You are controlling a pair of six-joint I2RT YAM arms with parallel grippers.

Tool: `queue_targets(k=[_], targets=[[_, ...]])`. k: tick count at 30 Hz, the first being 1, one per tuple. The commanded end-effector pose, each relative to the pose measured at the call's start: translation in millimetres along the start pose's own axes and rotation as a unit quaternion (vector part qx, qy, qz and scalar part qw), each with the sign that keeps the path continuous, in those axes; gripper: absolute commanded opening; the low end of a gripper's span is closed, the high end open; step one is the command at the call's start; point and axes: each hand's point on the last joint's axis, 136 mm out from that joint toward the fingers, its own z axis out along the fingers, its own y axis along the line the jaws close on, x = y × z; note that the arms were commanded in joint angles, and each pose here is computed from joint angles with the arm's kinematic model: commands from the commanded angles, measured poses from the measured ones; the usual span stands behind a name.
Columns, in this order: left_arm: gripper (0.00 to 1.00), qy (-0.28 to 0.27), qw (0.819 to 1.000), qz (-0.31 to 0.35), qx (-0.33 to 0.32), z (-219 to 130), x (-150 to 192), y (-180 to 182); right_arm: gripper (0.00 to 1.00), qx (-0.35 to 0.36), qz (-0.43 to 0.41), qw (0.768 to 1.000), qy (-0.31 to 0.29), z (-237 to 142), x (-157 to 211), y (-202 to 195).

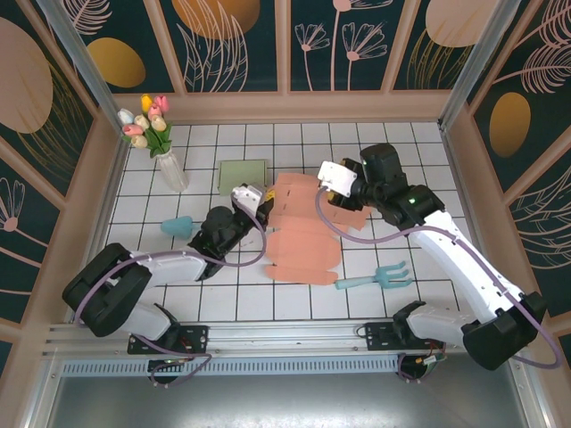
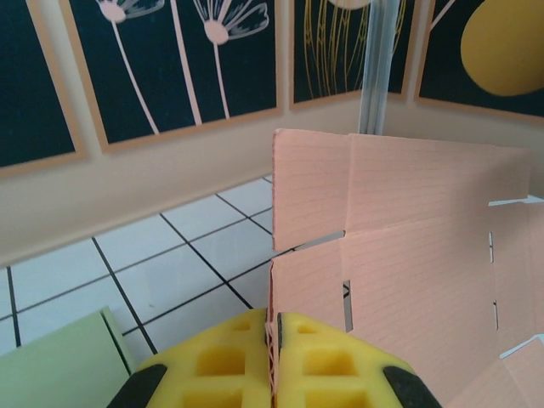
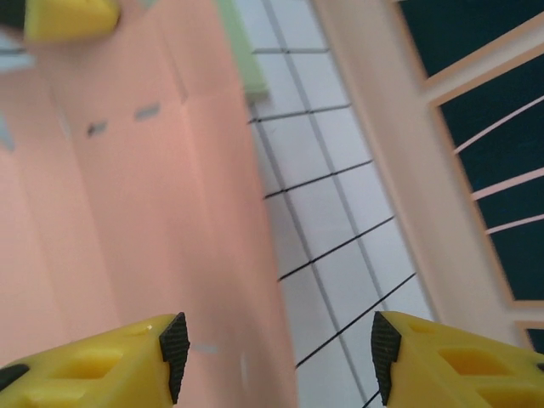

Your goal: Fold the paper box

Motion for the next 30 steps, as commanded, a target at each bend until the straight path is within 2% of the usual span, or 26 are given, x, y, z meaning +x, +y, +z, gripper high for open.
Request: queue_targets(k=[1, 11, 25, 30], targets=[[0.00, -0.053, 0.998, 0.021, 0.005, -13.3, -25.7, -1.7, 0.59, -0.058, -0.037, 0.997, 0.042, -7.5, 24.1, 15.4], [0.00, -0.065, 0.997, 0.035, 0.018, -21.0, -31.9, -6.5, 0.55, -0.090, -0.064, 0.992, 0.053, -1.6, 25.5, 11.6], [0.00, -0.073, 0.996, 0.040, 0.021, -24.8, -33.4, -7.4, 0.49, -0.124, -0.065, 0.988, 0.063, 31.1, 20.3, 7.2], [0.00, -0.073, 0.996, 0.040, 0.020, -25.2, -33.3, -7.1, 0.40, -0.140, -0.065, 0.986, 0.064, 35.5, 17.2, 9.6]])
